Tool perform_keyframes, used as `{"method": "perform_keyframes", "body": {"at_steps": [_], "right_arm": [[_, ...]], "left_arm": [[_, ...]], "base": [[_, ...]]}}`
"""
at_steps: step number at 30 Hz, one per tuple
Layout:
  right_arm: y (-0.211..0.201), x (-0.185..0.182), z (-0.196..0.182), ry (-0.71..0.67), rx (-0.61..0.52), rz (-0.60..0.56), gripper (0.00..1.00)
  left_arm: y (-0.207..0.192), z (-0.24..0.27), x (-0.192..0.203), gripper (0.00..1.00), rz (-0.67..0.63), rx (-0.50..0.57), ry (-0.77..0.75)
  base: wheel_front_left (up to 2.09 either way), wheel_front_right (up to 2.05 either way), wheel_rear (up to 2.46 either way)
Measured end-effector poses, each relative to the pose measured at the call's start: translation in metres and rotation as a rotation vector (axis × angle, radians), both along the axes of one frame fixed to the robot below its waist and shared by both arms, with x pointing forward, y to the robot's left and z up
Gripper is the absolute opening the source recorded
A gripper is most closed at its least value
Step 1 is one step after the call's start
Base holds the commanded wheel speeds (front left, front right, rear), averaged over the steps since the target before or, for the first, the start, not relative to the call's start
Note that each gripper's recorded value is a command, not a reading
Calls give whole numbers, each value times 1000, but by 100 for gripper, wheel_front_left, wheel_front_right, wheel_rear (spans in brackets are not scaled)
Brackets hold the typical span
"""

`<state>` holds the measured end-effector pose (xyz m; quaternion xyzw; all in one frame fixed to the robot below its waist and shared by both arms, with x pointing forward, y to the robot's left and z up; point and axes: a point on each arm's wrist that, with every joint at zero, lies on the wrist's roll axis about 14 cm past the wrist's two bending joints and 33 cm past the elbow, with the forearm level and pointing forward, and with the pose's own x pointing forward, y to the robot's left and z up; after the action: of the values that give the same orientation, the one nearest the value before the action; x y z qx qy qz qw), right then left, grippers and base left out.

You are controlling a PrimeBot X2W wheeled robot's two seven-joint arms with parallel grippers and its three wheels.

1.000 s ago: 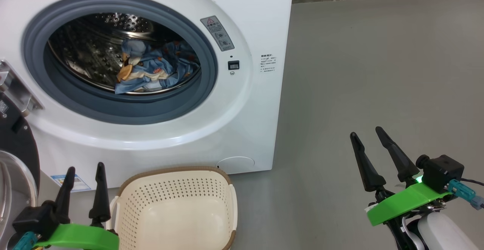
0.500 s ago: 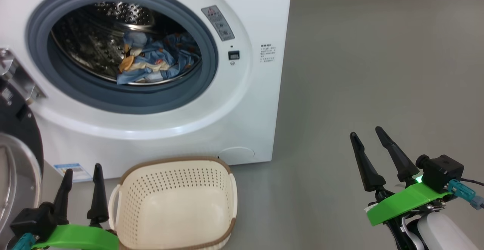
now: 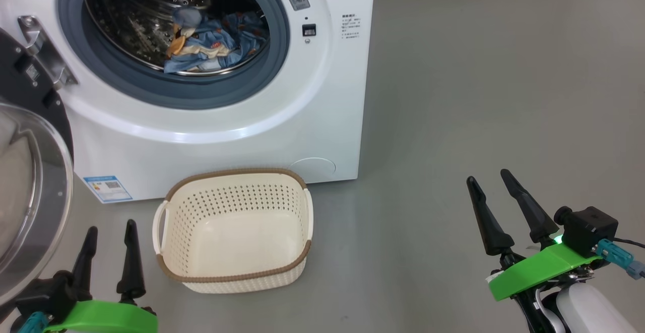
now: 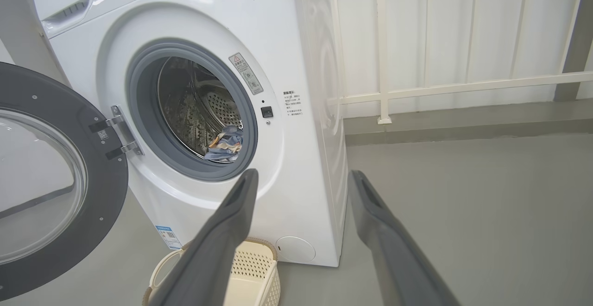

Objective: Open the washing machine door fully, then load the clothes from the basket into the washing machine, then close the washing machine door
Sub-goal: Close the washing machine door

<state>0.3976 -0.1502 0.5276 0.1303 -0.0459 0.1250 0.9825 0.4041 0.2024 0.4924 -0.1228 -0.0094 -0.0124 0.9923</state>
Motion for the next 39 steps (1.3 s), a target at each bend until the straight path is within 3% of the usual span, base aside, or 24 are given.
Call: {"method": "perform_keyframes", "body": {"at_steps": [20, 39], "right_arm": [[3, -1, 5, -14, 2, 9, 100], [27, 3, -1, 4, 9, 71, 100]], "left_arm": [[1, 3, -5, 100, 6, -2, -10], [25, 3, -19, 100, 74, 6, -7]], "base": [[-13, 13, 0], [0, 0, 0]]}}
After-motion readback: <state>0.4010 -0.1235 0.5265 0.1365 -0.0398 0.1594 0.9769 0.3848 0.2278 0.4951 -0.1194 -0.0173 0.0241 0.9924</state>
